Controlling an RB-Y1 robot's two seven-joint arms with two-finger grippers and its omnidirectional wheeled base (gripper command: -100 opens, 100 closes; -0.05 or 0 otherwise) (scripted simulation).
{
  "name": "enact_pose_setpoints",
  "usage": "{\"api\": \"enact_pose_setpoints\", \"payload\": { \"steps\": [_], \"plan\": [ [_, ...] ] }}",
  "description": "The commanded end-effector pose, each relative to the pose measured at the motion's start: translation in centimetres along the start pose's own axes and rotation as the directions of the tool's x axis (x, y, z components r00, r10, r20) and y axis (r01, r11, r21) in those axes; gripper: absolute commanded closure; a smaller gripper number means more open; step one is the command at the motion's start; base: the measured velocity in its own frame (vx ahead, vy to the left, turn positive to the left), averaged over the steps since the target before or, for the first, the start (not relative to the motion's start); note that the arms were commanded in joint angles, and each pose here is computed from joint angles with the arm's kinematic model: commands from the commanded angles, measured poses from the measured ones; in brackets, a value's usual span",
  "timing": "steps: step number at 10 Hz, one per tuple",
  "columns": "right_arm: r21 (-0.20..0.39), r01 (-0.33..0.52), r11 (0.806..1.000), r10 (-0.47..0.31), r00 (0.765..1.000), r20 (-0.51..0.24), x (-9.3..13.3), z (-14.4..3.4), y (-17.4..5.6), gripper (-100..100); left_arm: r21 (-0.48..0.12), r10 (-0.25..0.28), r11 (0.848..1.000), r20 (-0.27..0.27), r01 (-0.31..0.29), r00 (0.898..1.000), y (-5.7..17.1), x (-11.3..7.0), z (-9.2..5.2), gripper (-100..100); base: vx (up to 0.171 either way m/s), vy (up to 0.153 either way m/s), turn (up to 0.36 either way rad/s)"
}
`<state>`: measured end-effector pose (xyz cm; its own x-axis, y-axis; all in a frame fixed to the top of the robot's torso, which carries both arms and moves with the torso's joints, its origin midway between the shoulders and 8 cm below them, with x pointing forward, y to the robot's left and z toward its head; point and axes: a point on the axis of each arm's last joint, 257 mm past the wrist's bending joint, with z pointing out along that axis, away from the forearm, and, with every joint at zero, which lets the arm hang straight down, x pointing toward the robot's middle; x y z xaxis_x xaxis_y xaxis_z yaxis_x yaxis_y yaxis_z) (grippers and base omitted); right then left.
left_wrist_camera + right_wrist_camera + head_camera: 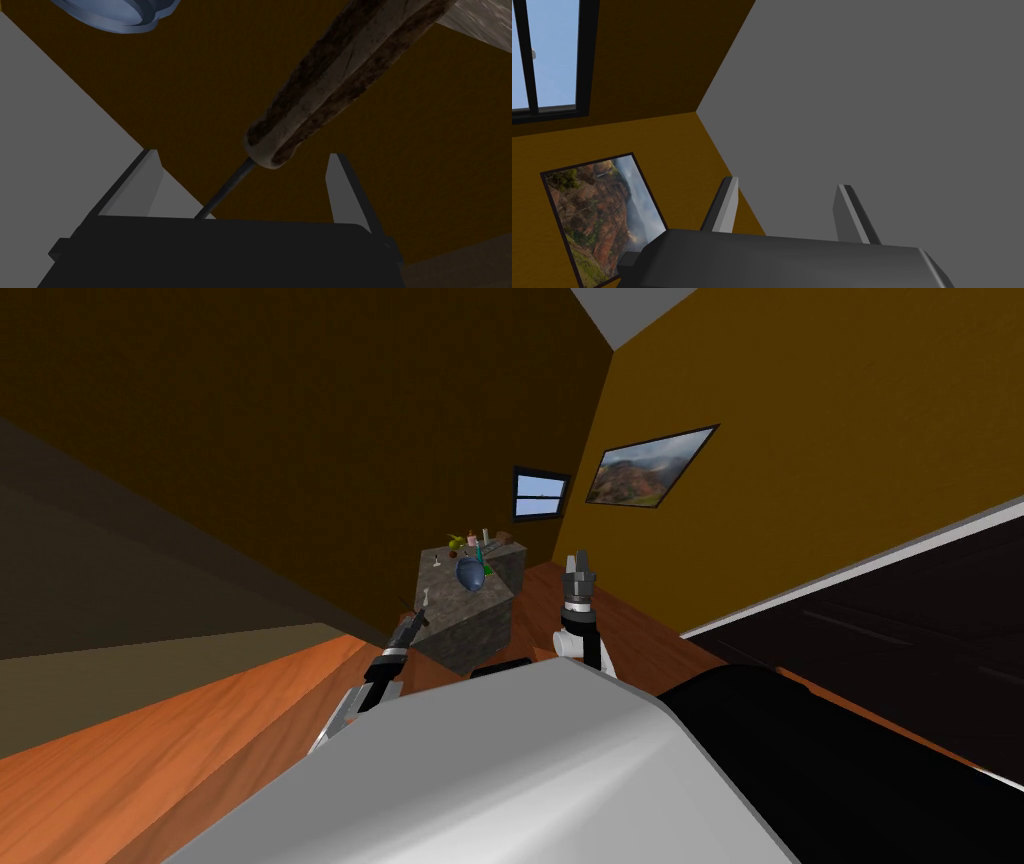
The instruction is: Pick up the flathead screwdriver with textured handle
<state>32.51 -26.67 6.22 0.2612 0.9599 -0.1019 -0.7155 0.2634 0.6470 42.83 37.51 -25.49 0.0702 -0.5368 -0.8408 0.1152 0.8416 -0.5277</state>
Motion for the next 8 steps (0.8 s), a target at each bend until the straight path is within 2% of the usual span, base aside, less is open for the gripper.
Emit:
{"api": "enact_pose_setpoints", "payload": {
  "steps": [1,2,6,7,8],
  "plan": [
    [0.0,0.0,1.0,0.0,1.0,0.0,0.0,0.0,0.0,0,0.0,0.0,1.0,0.0,0.0,1.0,0.0,0.0,0.0,-100,0.049,-0.015,-0.016],
    [0.0,0.0,1.0,0.0,1.0,0.0,0.0,0.0,0.0,0,-0.002,-0.002,1.0,0.001,0.002,1.0,0.05,-0.1,0.08,100,0.007,-0.002,0.005],
    [0.0,0.0,1.0,0.0,1.0,0.0,0.0,0.0,0.0,0,-0.001,0.004,1.0,0.0,-0.004,1.0,0.03,-0.14,0.09,100,0.0,0.0,0.0],
    [0.0,0.0,1.0,0.0,1.0,0.0,0.0,0.0,0.0,0,0.0,0.004,1.0,0.0,-0.004,1.0,0.02,-0.14,0.09,0,0.0,0.0,0.0],
    [0.0,0.0,1.0,0.0,1.0,0.0,0.0,0.0,0.0,0,0.0,0.004,1.0,0.0,-0.004,1.0,0.02,-0.14,0.09,100,0.0,0.0,0.0]
  ]
}}
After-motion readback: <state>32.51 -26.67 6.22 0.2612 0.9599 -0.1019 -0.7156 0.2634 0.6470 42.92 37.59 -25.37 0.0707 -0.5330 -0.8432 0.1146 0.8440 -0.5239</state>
